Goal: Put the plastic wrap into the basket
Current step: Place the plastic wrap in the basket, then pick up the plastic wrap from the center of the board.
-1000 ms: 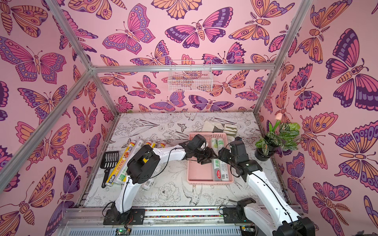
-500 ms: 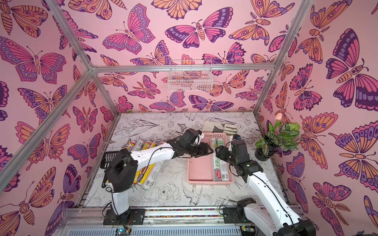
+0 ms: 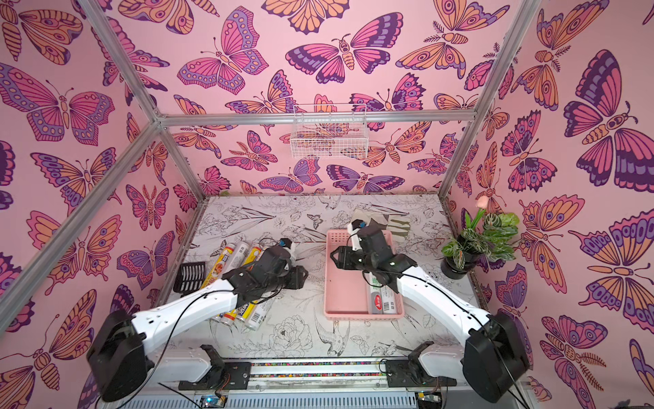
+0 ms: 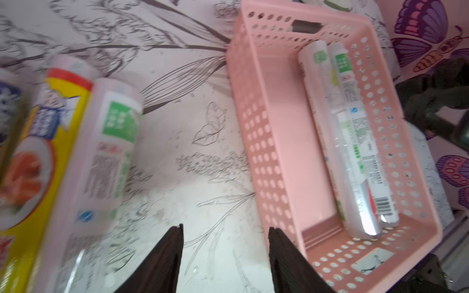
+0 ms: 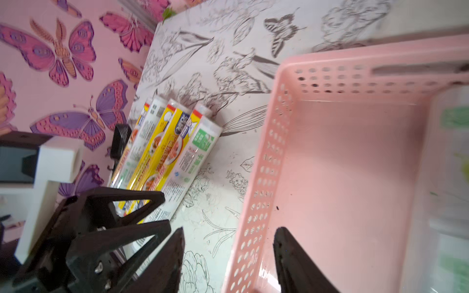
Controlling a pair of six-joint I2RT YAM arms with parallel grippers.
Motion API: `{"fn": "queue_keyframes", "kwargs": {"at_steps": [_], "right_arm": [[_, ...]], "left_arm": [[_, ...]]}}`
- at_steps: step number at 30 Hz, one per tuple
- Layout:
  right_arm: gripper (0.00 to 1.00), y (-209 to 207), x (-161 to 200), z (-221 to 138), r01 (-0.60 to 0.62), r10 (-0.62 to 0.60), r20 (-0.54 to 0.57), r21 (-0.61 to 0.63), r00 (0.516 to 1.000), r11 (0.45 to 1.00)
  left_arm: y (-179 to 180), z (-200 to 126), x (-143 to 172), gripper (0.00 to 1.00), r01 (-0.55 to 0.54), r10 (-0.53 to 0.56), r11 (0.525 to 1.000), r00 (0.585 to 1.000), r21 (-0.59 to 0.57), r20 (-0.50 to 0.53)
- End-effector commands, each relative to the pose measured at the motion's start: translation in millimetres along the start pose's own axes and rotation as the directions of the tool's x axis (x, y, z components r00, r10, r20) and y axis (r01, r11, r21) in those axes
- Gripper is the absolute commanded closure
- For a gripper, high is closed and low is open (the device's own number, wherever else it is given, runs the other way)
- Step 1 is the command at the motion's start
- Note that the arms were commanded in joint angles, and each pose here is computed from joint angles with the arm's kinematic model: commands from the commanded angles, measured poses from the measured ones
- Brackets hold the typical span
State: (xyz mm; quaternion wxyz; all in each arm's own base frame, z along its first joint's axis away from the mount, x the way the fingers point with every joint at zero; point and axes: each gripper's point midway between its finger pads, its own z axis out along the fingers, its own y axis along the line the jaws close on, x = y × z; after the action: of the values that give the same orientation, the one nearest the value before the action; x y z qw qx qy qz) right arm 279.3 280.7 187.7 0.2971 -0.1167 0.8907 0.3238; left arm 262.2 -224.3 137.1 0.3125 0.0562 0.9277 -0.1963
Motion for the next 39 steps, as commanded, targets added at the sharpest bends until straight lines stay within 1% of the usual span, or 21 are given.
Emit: {"fn": "queue_keyframes", "kwargs": {"at_steps": [1, 4, 8, 11, 13, 17, 19, 24, 25, 30, 34, 39], "right_arm": [[0.41, 16, 13, 17, 0.156, -0.153, -0.063, 0.057, 0.986, 0.986], [0.41, 33, 25, 34, 0.193, -0.188, -0.111, 0.035, 0.976, 0.981], [0.41, 48, 38, 48, 0.220, -0.217, -0.156, 0.000, 0.964, 0.976], [0.41, 56, 48, 57, 0.234, -0.235, -0.203, -0.030, 0.951, 0.972], [0.40, 58, 57, 65, 0.250, -0.250, -0.243, -0.032, 0.937, 0.968], [0.40, 60, 66, 71, 0.252, -0.255, -0.281, -0.048, 0.925, 0.967], [0.40, 61, 68, 73, 0.243, -0.248, -0.287, -0.054, 0.925, 0.969], [0.40, 62, 68, 78, 0.235, -0.241, -0.291, -0.058, 0.926, 0.970], [0.39, 63, 68, 78, 0.234, -0.241, -0.292, -0.061, 0.925, 0.970], [0.38, 69, 67, 77, 0.211, -0.230, -0.269, -0.096, 0.935, 0.973], [0.38, 67, 66, 77, 0.208, -0.223, -0.263, -0.086, 0.939, 0.974], [0.38, 64, 67, 76, 0.217, -0.229, -0.266, -0.074, 0.936, 0.973]], "left_arm": [[42, -16, 13, 0.36, 0.010, -0.007, 0.991, 1.000, -0.132, 0.019], [65, -26, 26, 0.34, 0.049, -0.052, 0.982, 0.999, -0.180, -0.011], [84, -34, 35, 0.31, 0.055, -0.068, 0.969, 0.997, -0.243, -0.046], [89, -32, 39, 0.26, 0.039, -0.062, 0.967, 0.995, -0.252, -0.083], [90, -29, 42, 0.26, 0.026, -0.060, 0.965, 0.990, -0.260, -0.124], [90, -21, 48, 0.26, 0.001, -0.056, 0.964, 0.979, -0.268, -0.195], [92, -17, 49, 0.26, -0.009, -0.055, 0.959, 0.974, -0.282, -0.218], [91, -8, 41, 0.25, -0.034, -0.040, 0.953, 0.971, -0.301, -0.235], [92, -3, 43, 0.26, -0.043, -0.041, 0.948, 0.966, -0.315, -0.254], [99, 7, 42, 0.32, -0.051, -0.058, 0.927, 0.959, -0.372, -0.277], [99, 15, 44, 0.34, -0.086, -0.041, 0.924, 0.946, -0.372, -0.321], [103, 21, 48, 0.33, -0.111, -0.040, 0.912, 0.934, -0.394, -0.355]]}}
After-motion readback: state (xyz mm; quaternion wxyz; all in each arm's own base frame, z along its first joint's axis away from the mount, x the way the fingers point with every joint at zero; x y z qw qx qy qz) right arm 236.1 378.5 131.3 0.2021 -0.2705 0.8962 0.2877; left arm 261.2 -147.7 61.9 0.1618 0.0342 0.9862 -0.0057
